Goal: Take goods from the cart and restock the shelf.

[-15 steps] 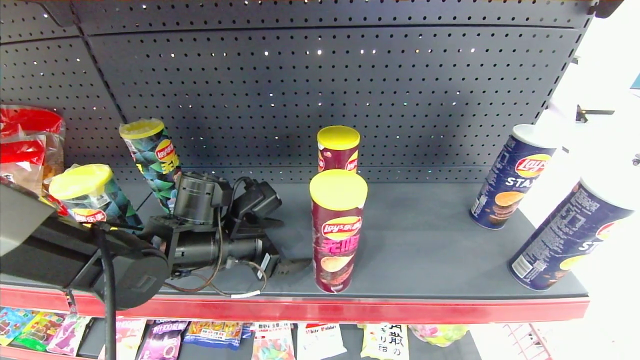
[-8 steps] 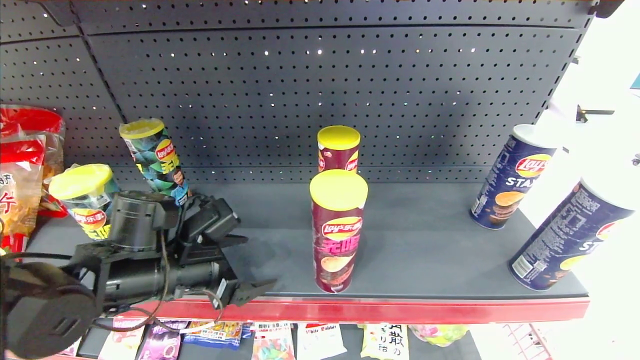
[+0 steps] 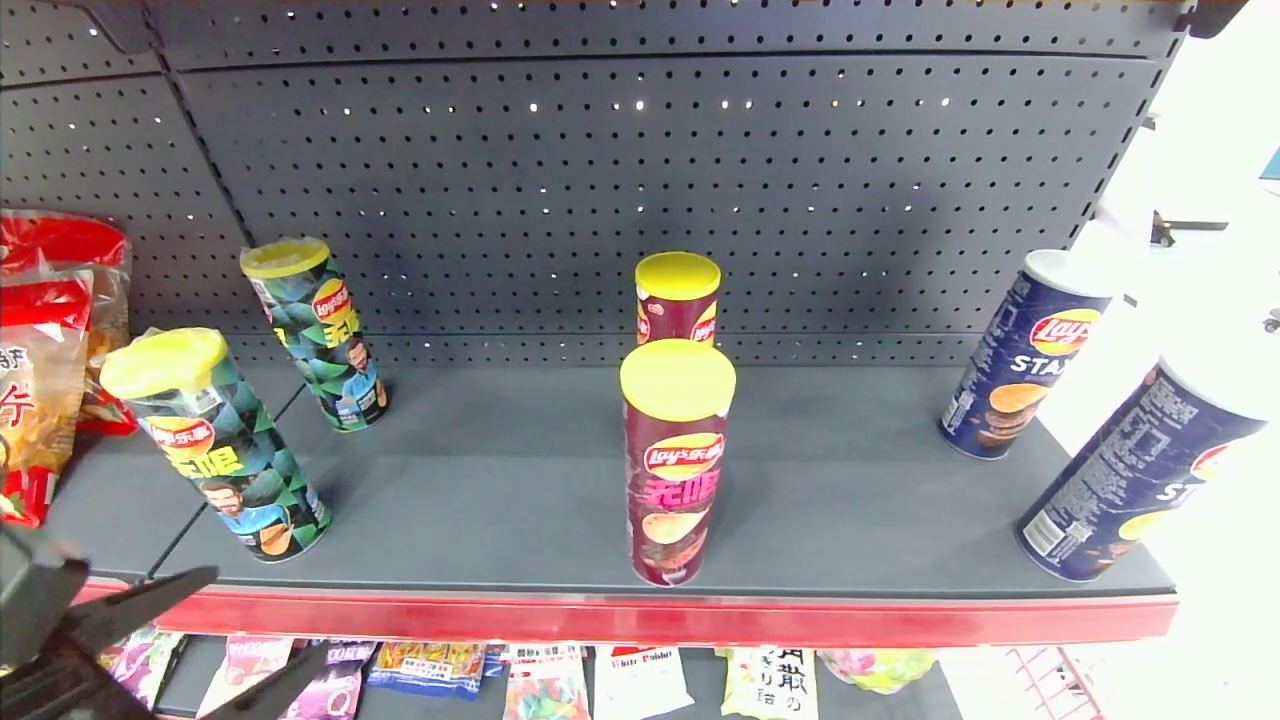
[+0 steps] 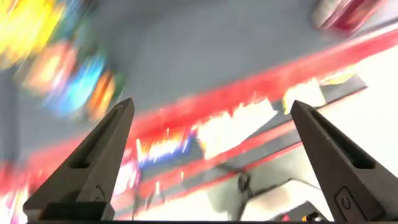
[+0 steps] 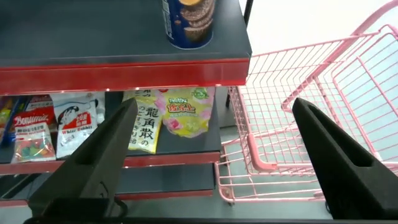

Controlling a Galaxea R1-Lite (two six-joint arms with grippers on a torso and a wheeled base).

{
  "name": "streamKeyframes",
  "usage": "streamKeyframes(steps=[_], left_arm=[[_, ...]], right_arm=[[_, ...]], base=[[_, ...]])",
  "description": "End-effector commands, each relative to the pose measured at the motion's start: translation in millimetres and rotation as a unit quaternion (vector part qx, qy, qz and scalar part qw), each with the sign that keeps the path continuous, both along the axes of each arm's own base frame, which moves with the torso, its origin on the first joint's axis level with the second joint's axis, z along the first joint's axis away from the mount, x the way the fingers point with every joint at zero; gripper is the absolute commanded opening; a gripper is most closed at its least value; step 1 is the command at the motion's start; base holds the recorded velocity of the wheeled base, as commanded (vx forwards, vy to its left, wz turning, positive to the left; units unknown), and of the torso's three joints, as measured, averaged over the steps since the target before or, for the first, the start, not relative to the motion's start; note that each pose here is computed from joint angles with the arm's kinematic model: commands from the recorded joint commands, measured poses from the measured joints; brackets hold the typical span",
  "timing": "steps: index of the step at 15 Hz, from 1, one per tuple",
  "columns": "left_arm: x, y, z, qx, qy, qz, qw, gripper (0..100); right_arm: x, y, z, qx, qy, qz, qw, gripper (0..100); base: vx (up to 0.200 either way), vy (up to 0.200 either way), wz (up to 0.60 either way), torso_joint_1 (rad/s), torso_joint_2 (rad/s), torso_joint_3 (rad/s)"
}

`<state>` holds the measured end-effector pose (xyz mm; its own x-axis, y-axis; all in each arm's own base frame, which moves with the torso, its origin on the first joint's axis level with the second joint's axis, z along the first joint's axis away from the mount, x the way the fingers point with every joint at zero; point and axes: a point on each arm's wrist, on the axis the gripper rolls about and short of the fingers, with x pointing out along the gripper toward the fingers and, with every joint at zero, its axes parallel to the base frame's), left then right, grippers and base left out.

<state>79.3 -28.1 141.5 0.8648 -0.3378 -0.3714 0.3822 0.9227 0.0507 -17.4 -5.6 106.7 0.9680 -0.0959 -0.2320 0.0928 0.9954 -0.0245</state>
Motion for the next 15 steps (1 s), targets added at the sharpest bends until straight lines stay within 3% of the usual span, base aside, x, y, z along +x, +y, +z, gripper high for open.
streamKeyframes(steps=[1, 3, 4, 5, 6, 8, 9, 11, 13, 15], left_arm=[[-83, 33.1, -38.9, -0.023, -0.031, 0.111, 0.9931, 100], [-104, 38.2, -45.5, -0.034, -0.038, 0.162, 0.9854, 100], [-106, 35.7, -45.2, -0.059, -0.036, 0.226, 0.9716, 100], [-108, 33.7, -45.4, -0.071, -0.042, 0.263, 0.9612, 100], [-113, 33.1, -47.1, -0.081, -0.065, 0.257, 0.9607, 100], [-110, 31.1, -46.6, -0.098, -0.088, 0.218, 0.967, 100], [-104, 29.1, -53.1, -0.102, -0.105, 0.176, 0.9734, 100], [-98, 25.2, -56.0, -0.108, -0.143, 0.09, 0.9797, 100], [-99, 25.7, -57.0, -0.099, -0.141, 0.099, 0.9801, 100], [-98, 27.3, -56.7, -0.097, -0.142, 0.132, 0.9761, 100]], right_arm=[[-8, 0, -17, 0.0, -0.034, -0.012, 0.999, 100], [-7, -1, -18, 0.0, -0.038, -0.024, 0.999, 100], [-7, -1, -18, 0.0, -0.039, -0.024, 0.999, 100], [-7, -1, -19, 0.0, -0.039, -0.024, 0.999, 100], [-6, -1, -19, 0.002, -0.045, -0.024, 0.999, 100], [-4, 1, -20, 0.004, -0.057, 0.003, 0.998, 100], [-4, 1, -21, -0.001, -0.056, 0.012, 0.998, 100], [-3, 2, -20, -0.012, -0.061, 0.036, 0.997, 100], [-3, 3, -21, -0.012, -0.062, 0.055, 0.996, 100], [-3, 3, -21, -0.01, -0.062, 0.045, 0.997, 100]], base=[[0.0, 0.0, 0.0, 0.0, 0.0, 0.0], [0.0, 0.0, 0.0, 0.0, 0.0, 0.0], [0.0, 0.0, 0.0, 0.0, 0.0, 0.0], [0.0, 0.0, 0.0, 0.0, 0.0, 0.0], [0.0, 0.0, 0.0, 0.0, 0.0, 0.0], [0.0, 0.0, 0.0, 0.0, 0.0, 0.0], [0.0, 0.0, 0.0, 0.0, 0.0, 0.0], [0.0, 0.0, 0.0, 0.0, 0.0, 0.0], [0.0, 0.0, 0.0, 0.0, 0.0, 0.0], [0.0, 0.0, 0.0, 0.0, 0.0, 0.0]])
